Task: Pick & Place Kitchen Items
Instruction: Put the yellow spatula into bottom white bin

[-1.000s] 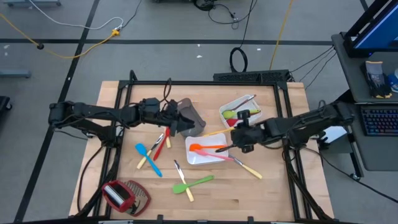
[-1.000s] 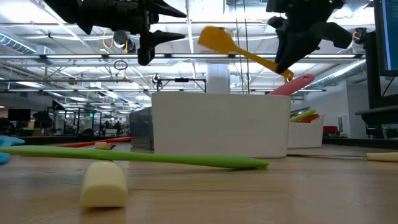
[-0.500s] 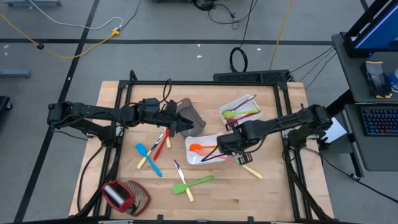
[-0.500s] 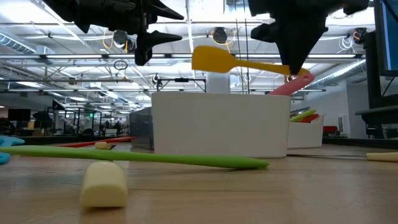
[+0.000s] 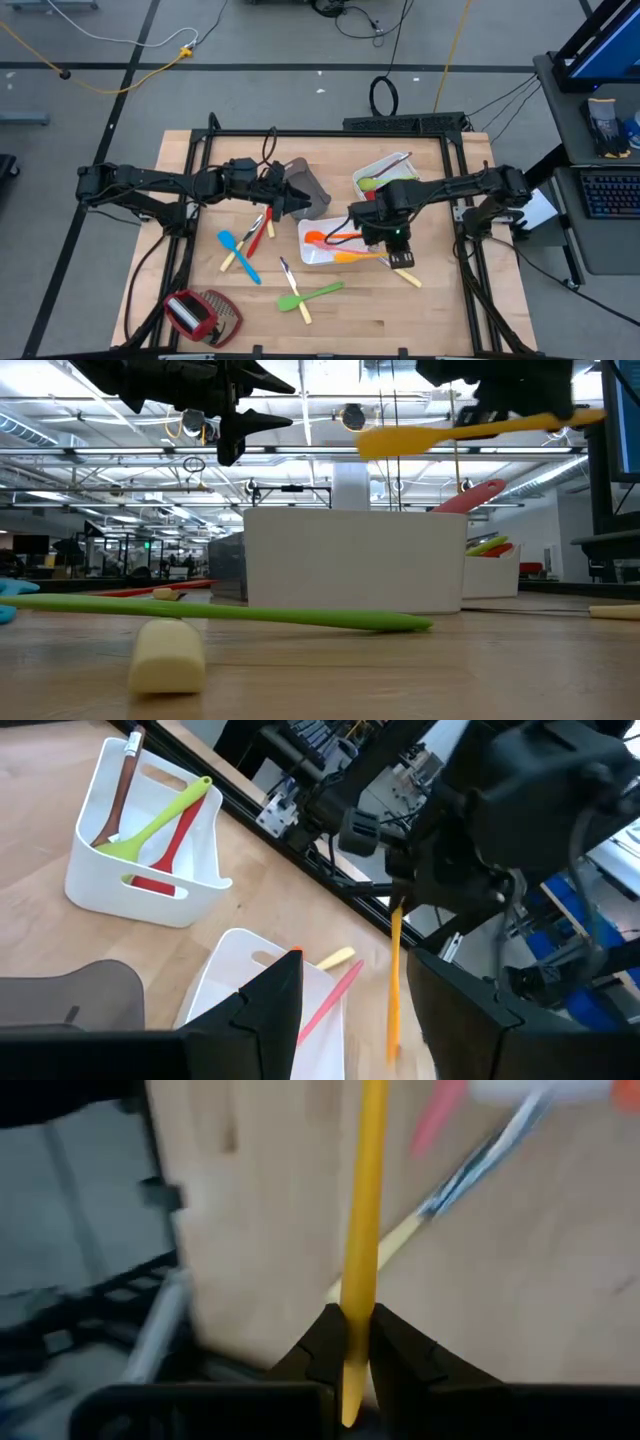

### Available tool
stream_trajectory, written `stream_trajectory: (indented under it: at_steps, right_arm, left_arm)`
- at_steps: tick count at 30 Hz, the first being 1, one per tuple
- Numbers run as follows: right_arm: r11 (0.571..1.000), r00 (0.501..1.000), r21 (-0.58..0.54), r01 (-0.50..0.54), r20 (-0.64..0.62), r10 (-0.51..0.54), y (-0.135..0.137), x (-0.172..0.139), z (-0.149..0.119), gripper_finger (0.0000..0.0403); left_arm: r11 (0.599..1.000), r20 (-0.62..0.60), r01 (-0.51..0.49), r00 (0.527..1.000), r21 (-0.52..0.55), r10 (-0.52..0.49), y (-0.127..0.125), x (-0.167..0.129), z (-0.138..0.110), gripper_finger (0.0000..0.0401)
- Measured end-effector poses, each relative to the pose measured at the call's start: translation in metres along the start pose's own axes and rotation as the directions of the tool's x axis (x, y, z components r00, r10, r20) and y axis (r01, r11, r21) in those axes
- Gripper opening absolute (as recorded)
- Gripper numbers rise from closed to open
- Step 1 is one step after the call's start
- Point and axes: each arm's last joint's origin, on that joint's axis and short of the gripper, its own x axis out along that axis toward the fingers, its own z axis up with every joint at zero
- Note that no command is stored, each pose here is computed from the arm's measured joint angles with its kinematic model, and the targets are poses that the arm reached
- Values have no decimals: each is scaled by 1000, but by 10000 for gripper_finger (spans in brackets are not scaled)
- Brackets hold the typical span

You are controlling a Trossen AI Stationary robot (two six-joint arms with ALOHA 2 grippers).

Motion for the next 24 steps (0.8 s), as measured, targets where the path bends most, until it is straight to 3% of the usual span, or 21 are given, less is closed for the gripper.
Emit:
stream_trajectory:
  at_steps: [7,10,13,16,24]
  right_arm:
    - [947,970,212,-241,16,243,-15,-12,-1,22]
    - [900,944,289,-325,49,326,-21,-17,1,22]
    - [826,912,396,-400,83,402,-30,-21,3,22]
    - [782,898,457,-424,103,427,-36,-25,3,22]
    - [735,890,520,-435,125,439,-54,-11,26,22]
  left_arm:
    - [999,1,0,1000,39,0,0,0,0,186]
    - [999,1,0,1000,51,0,0,0,0,186]
    - [998,1,0,1000,60,0,0,0,0,186]
    - [997,2,0,1000,81,0,0,0,0,186]
    - [994,24,-28,999,110,26,1,0,1,186]
